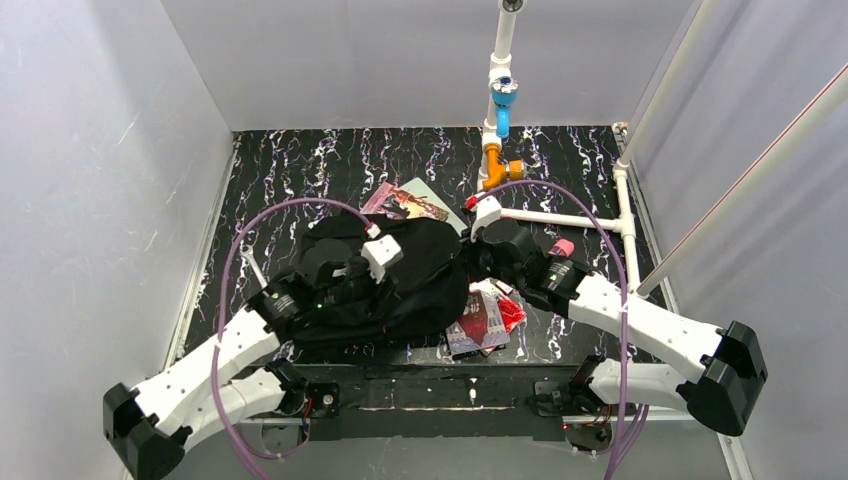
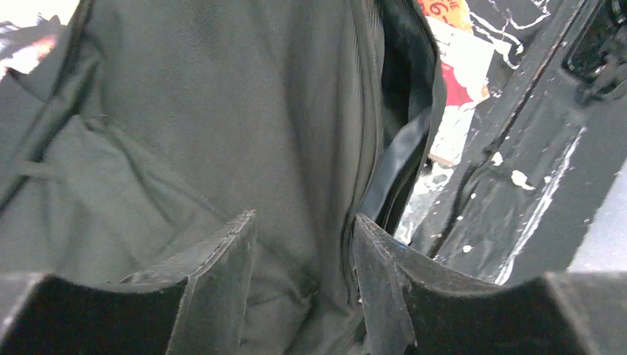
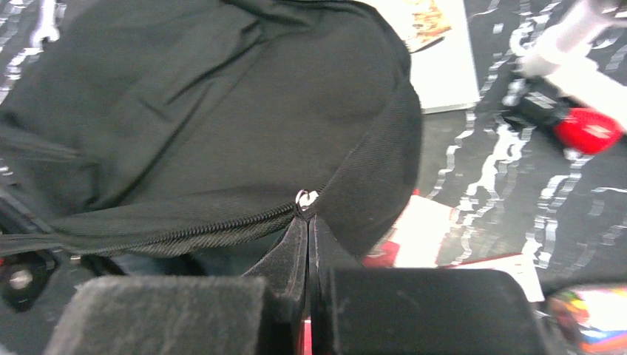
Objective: Pack the student bag
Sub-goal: Unzip the student bag at the center of the board.
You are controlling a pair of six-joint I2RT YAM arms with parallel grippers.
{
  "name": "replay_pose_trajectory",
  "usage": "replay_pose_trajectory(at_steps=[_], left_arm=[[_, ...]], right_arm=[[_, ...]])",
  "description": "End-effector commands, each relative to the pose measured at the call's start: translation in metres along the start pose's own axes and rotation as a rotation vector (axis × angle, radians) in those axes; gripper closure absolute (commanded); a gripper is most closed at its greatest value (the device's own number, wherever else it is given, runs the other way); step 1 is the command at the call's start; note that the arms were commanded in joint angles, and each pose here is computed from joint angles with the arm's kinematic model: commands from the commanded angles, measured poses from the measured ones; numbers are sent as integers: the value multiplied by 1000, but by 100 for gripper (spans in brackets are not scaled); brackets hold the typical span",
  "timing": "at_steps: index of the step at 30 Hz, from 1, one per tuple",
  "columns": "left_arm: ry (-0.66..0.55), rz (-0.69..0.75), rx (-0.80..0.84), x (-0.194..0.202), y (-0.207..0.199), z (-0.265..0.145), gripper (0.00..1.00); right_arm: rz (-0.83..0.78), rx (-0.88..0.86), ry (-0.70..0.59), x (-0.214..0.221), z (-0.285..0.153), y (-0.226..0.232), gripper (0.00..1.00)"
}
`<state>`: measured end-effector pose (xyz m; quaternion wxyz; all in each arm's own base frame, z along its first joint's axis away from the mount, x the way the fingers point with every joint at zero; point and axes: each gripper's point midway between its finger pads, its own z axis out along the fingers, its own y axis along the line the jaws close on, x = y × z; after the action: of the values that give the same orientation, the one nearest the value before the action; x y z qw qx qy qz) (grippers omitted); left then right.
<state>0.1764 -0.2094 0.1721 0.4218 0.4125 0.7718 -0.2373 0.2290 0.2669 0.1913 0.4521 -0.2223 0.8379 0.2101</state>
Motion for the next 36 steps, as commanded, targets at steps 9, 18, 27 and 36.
replay_pose_trajectory(at_steps=[9,18,27,36], left_arm=[[-36,-119,72,-55,-39,45,45],[58,-22,-187,-51,6,45,100],[-85,242,-270,-49,25,-33,100],[-349,245,-314,-54,24,-93,100]], right_arm=[[128,-249,-111,-32,-8,52,99],[112,-105,-78,-17,4,34,99],[-118,367,9,-9,11,-39,99],[-210,506,28,-32,57,-61,99]])
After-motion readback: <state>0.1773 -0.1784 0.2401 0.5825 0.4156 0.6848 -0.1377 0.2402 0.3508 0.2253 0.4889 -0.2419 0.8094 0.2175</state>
